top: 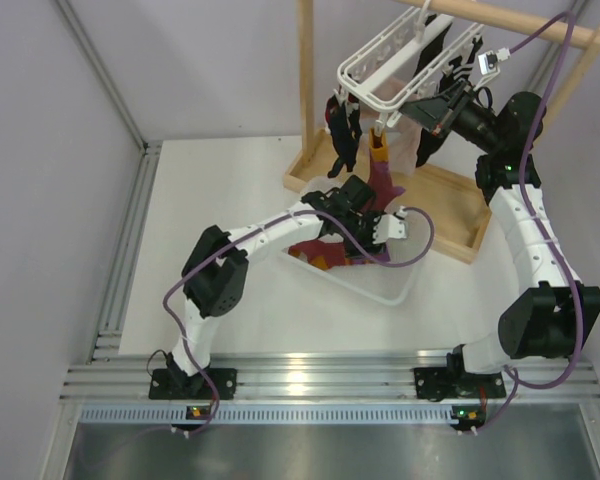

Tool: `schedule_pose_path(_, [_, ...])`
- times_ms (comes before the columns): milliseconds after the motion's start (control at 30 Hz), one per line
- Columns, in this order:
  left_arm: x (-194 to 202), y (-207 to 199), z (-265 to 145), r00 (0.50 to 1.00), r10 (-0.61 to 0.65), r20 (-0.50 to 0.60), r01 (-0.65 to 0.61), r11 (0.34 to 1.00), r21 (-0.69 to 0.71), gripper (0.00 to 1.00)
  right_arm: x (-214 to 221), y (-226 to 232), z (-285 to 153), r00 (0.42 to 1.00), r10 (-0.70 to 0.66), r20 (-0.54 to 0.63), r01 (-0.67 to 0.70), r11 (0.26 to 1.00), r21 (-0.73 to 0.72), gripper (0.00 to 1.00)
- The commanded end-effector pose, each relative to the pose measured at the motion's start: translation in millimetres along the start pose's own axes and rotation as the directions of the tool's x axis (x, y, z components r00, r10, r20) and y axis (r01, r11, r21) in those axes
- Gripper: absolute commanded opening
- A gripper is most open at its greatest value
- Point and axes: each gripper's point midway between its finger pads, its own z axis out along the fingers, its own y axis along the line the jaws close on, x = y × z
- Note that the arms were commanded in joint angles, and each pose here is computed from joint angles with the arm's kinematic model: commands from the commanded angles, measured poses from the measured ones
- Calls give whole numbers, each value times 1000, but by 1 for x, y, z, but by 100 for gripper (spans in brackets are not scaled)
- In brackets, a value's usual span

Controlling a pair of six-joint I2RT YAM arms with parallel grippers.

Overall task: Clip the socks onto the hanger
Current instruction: Pick up the sock from the bin.

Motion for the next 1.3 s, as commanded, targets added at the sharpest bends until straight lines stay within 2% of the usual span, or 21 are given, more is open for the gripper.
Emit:
schedule_pose_path(0, [-27,18,26,993,-64,102,69,997,-46,56,-14,4,0,999,-32,40,32,999,-5,0])
schedule_pose_path(233, [-11,30,60,990,-114,80,121,989,-87,55,-15,4,0,998,-36,41,36,999,-4,0])
schedule_pose_path(433, [21,26,81,991,-131,-2,130,987,-91,50,-13,4,-1,999,-35,36,35,999,-3,0])
schedule_pose_path(467, [25,24,84,990,-139,-12,137,987,-87,47,-12,4,-1,999,-35,36,35,999,-3,0])
schedule_pose_path(600, [32,16,83,989,-146,-37,144,988,-65,23,-12,4,-2,999,-41,34,41,999,0,0])
schedule_pose_path(700, [29,8,77,992,-118,-40,117,992,-42,13,-11,4,-2,999,-41,34,41,999,0,0])
schedule_pose_path(767, [20,5,67,995,-96,-30,95,995,-41,0,-11,3,-2,999,-43,33,43,999,1,0])
schedule_pose_path(933, [-24,8,22,991,-92,100,102,991,-91,0,-10,2,-2,999,-44,31,44,999,3,0])
schedule_pose_path(1033, [-76,11,-37,965,-24,261,71,982,-173,0,-12,3,-2,998,-48,34,48,999,3,0])
schedule_pose_path(1267, [-121,18,-117,907,70,415,88,933,-350,0,-13,4,-2,998,-44,44,44,999,5,0])
